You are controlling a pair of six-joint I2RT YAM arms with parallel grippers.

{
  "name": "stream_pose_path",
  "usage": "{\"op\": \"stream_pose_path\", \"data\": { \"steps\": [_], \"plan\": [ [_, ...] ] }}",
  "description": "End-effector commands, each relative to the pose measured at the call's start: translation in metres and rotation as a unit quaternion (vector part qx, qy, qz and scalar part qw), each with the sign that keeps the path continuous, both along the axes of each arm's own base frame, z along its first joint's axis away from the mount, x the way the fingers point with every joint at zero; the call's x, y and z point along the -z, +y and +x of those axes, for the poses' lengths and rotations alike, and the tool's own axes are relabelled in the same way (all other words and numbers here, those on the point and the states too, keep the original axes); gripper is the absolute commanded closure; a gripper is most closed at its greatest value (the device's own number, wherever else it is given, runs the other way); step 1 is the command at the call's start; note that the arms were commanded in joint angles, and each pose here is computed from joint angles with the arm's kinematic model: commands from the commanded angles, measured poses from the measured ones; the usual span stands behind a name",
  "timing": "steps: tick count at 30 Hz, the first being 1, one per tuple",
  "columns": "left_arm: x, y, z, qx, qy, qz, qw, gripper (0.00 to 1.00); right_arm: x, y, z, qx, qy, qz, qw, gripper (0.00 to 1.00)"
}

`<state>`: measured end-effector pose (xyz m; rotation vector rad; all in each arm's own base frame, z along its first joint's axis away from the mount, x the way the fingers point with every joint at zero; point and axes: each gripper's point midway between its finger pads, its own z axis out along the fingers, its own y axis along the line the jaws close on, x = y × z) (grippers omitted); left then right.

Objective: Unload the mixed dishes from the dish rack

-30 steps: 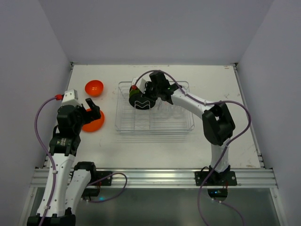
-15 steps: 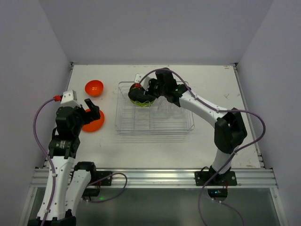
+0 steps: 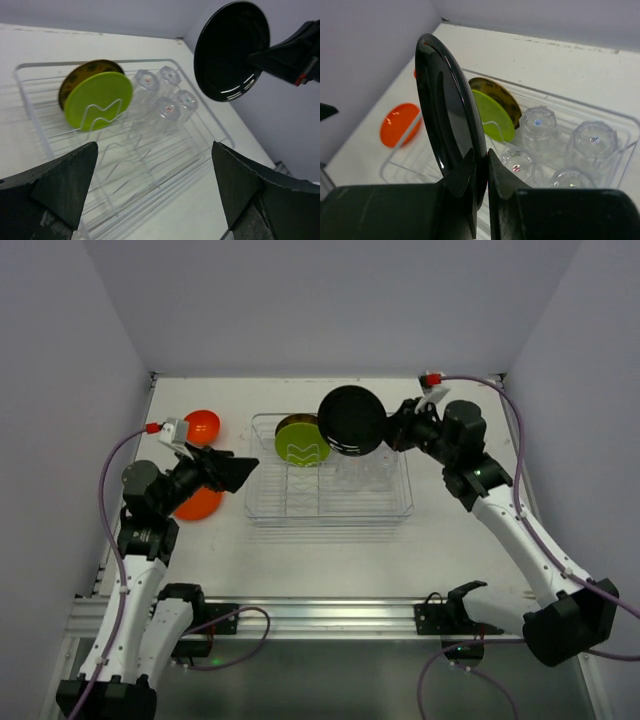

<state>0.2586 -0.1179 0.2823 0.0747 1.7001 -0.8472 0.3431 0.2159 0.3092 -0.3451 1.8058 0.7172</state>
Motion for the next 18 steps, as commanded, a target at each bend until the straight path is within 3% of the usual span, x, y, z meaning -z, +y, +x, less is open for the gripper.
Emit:
{"op": "stream_pose_path", "data": {
  "steps": [1,5,10,15,18],
  "plan": [
    [-0.036,-0.046,-0.013,0.139,-0.03,-0.078,0.987,0.0,0.01,0.025,-0.04,-0.06,0.136,0.178,0.973,1.0],
    [-0.031,-0.068,-0.006,0.16,-0.007,-0.084,0.984,0.0,0.006,0.029,-0.067,-0.105,0.148,0.234,0.955,1.0],
    [-0.01,-0.101,-0.013,0.201,0.034,-0.093,0.974,0.0,0.01,0.033,-0.089,-0.152,0.158,0.245,0.944,1.0],
    [0.005,-0.103,0.0,0.162,0.06,-0.082,0.982,0.01,0.014,0.036,-0.094,-0.17,0.162,0.25,0.939,1.0],
    [0.005,-0.107,0.0,0.159,0.061,-0.084,0.982,0.09,0.012,0.039,-0.098,-0.191,0.164,0.258,0.933,1.0]
  ]
}}
